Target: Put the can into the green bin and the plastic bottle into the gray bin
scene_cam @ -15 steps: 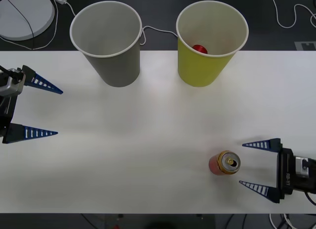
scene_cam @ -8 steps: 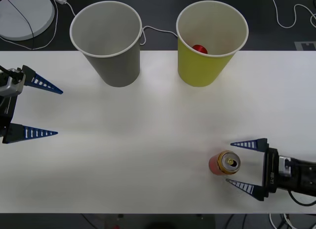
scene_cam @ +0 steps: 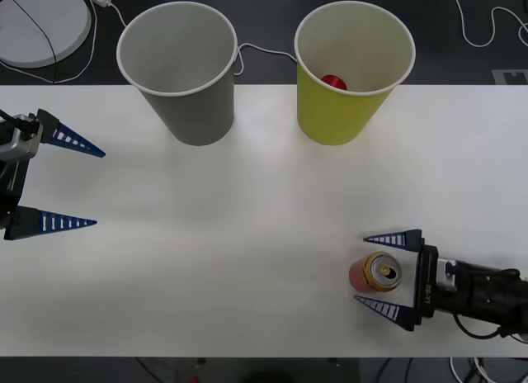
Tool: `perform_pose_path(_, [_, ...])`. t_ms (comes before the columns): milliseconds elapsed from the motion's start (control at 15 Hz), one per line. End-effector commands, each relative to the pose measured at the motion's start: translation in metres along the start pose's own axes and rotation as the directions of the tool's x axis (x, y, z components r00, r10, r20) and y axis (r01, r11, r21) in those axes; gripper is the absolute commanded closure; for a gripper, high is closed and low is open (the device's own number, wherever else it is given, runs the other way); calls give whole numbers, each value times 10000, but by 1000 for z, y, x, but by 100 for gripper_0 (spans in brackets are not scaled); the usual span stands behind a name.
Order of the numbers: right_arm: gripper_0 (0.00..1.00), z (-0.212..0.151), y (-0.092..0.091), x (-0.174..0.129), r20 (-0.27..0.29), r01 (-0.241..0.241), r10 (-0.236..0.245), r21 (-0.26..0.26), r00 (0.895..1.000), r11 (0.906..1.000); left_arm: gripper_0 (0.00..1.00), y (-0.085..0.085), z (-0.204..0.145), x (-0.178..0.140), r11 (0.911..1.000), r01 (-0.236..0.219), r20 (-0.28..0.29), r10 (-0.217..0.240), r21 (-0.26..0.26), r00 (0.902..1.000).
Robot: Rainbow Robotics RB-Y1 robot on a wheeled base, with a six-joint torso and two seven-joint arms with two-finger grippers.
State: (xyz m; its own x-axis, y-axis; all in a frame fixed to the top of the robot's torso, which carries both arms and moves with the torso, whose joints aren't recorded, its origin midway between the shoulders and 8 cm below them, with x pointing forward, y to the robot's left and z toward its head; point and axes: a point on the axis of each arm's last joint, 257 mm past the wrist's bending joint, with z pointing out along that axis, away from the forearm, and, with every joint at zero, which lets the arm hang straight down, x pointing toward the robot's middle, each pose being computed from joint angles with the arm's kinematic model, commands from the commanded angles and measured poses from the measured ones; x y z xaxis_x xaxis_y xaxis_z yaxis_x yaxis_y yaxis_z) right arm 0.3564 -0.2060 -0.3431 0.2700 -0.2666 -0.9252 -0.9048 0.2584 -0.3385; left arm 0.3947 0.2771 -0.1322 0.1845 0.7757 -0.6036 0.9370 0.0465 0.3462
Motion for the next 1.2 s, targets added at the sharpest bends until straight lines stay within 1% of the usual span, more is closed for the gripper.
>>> perform_pose_path(67, [0,4,1,-1,69,-2,3,-31,10000,10000,0,0,0,0,10000,0,-1,0,1,10000])
perform_pose_path(200, [0,4,1,-1,62,11,-11,-51,10000,10000,0,0,0,0,10000,0,-1,0,1,10000])
perform_pose_path(267, [55,4,1,-1,62,26,-26,-51,10000,10000,0,0,0,0,10000,0,-1,0,1,10000])
perform_pose_path(333, [88,4,1,-1,56,-7,7,-36,10000,10000,0,0,0,0,10000,0,-1,0,1,10000])
perform_pose_path(400, [100,4,2,-1,68,-38,38,-46,10000,10000,0,0,0,0,10000,0,-1,0,1,10000])
perform_pose_path(667, [100,7,2,-3,117,-88,90,-132,9999,9999,0,0,0,0,10000,0,-1,0,1,10000])
perform_pose_path(933, [100,4,-3,-9,101,-84,87,-243,9999,9997,0,0,0,0,10000,0,-1,0,1,10000])
perform_pose_path(1000, [100,3,-5,-11,72,-218,220,-313,9997,9993,0,0,0,0,10000,0,-1,0,1,10000])
perform_pose_path(1133, [100,-2,-9,-14,-220,-299,286,-636,9993,9975,0,0,0,0,10000,0,-1,0,1,10000])
perform_pose_path(1200, [100,-6,-16,-16,-412,-280,251,-726,9988,9970,0,0,0,0,10000,0,-1,0,1,10000])
